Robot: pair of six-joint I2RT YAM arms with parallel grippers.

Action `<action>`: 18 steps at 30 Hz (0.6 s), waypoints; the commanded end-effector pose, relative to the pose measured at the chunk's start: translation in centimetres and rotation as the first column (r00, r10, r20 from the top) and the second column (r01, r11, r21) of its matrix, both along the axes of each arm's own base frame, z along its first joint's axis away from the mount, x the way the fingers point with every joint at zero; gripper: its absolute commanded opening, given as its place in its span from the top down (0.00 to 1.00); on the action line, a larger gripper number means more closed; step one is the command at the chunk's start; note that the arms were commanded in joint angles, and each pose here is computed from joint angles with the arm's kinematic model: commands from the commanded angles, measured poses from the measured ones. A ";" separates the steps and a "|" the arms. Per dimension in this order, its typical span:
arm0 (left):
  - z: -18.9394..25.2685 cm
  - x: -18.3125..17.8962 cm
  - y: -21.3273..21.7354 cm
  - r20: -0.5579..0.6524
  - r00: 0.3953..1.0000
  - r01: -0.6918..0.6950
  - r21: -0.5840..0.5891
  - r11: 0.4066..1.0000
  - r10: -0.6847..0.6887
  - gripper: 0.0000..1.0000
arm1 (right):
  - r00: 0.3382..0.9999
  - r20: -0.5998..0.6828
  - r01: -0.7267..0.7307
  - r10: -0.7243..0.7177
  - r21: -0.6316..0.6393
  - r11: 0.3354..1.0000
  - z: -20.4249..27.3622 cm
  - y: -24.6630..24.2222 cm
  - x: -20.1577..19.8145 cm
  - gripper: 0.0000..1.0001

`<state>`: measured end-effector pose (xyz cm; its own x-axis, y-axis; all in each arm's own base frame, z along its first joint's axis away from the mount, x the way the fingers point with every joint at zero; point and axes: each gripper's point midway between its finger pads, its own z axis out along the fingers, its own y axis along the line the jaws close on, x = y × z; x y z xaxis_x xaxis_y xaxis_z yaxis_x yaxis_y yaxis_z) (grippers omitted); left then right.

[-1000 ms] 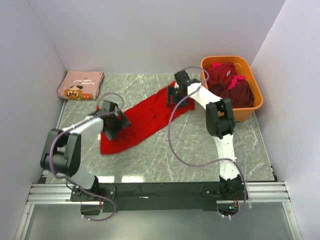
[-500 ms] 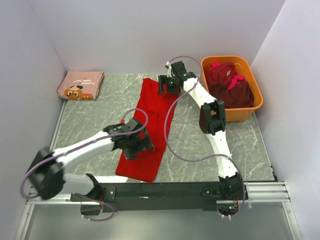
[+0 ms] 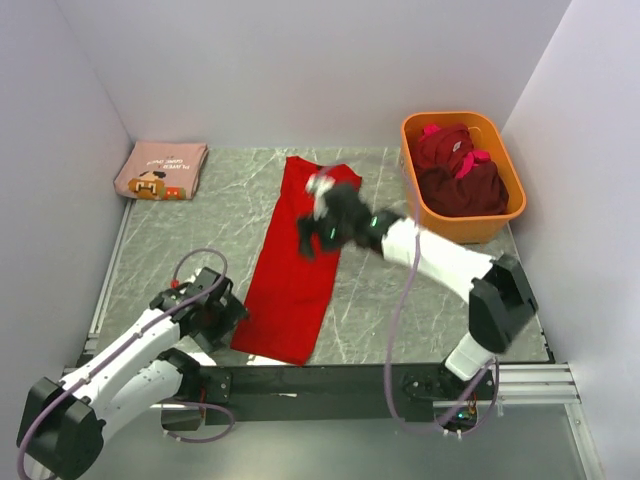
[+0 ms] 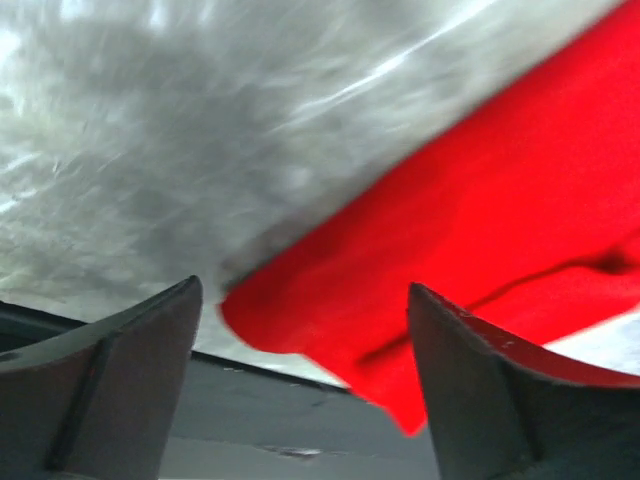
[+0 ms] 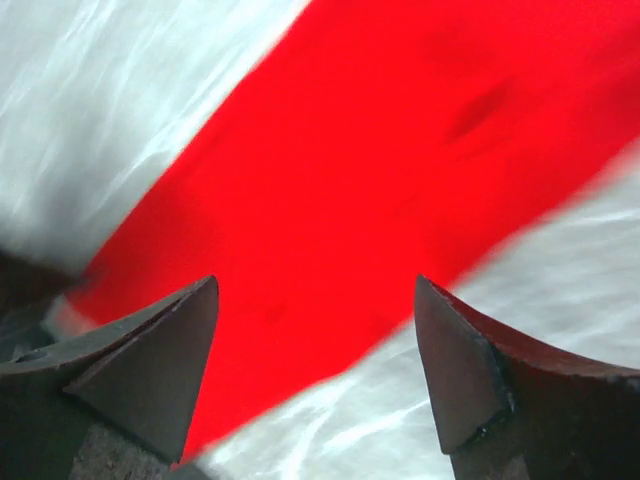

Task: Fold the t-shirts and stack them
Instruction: Fold the tshirt

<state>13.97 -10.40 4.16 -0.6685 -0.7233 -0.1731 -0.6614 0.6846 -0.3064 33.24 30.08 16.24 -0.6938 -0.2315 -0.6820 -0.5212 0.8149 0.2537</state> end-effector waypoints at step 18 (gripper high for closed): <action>-3.2 -2.5 -0.7 -0.104 0.994 0.024 -0.066 0.998 -0.031 0.93 | 0.912 -0.077 -0.409 0.402 -0.104 0.907 -8.0 4.1 -20.3 0.21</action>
<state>10.27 -11.16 1.08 -0.7039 -0.7101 -0.0149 -0.6809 0.6807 -0.2704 14.31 33.28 9.60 -0.6469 -0.4856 -0.5880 -0.7326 0.6100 0.3021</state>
